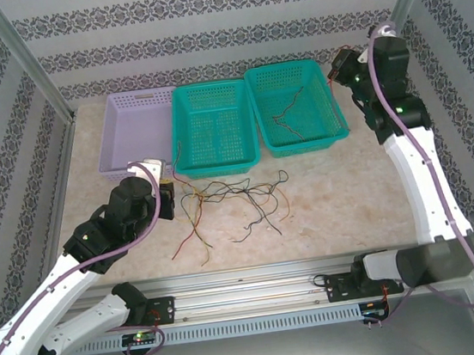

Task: Untangle the cables

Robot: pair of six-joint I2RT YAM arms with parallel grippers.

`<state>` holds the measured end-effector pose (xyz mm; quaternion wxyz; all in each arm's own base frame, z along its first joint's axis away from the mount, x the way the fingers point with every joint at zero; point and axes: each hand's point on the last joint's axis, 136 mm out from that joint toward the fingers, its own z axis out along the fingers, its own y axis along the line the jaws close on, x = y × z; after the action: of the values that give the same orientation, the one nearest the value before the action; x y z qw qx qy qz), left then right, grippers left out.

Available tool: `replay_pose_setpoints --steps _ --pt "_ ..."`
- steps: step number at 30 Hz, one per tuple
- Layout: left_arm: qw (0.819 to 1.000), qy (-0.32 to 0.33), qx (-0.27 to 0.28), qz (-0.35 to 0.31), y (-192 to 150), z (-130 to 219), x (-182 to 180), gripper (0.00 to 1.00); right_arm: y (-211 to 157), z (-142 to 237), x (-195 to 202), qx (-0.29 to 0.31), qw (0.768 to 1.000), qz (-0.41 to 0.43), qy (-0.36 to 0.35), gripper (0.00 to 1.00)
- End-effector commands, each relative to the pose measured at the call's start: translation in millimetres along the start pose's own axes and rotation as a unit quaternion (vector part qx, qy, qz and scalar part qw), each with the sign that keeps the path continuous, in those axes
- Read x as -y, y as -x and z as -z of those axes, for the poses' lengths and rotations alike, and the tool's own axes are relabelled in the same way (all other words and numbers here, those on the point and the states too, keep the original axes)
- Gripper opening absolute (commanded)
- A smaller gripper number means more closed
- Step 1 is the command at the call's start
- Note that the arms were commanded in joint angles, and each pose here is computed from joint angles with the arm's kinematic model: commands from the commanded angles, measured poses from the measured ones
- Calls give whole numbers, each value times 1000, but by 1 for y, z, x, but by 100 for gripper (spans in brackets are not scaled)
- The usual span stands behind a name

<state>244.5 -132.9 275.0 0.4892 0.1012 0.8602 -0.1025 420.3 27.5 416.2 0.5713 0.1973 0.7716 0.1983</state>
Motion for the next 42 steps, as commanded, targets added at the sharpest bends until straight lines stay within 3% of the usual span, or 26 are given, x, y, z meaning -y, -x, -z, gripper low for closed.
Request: replay_pose_setpoints --steps 1,9,14,25,42 --pt "1000 -7 14 -8 5 -2 2 0 15 -8 -14 22 999 31 8 0" --pt "1000 -12 11 -12 3 -4 4 0 -14 -62 -6 -26 998 56 -15 0" --pt "1000 -14 9 -13 2 -4 5 0 -27 -66 -25 -26 997 68 8 0" --pt "1000 -17 2 -15 0 -6 6 0 16 -19 -93 27 992 116 47 0" --pt "1000 -24 -5 -20 -3 -8 9 0 -81 -117 -9 -84 989 115 -44 0"
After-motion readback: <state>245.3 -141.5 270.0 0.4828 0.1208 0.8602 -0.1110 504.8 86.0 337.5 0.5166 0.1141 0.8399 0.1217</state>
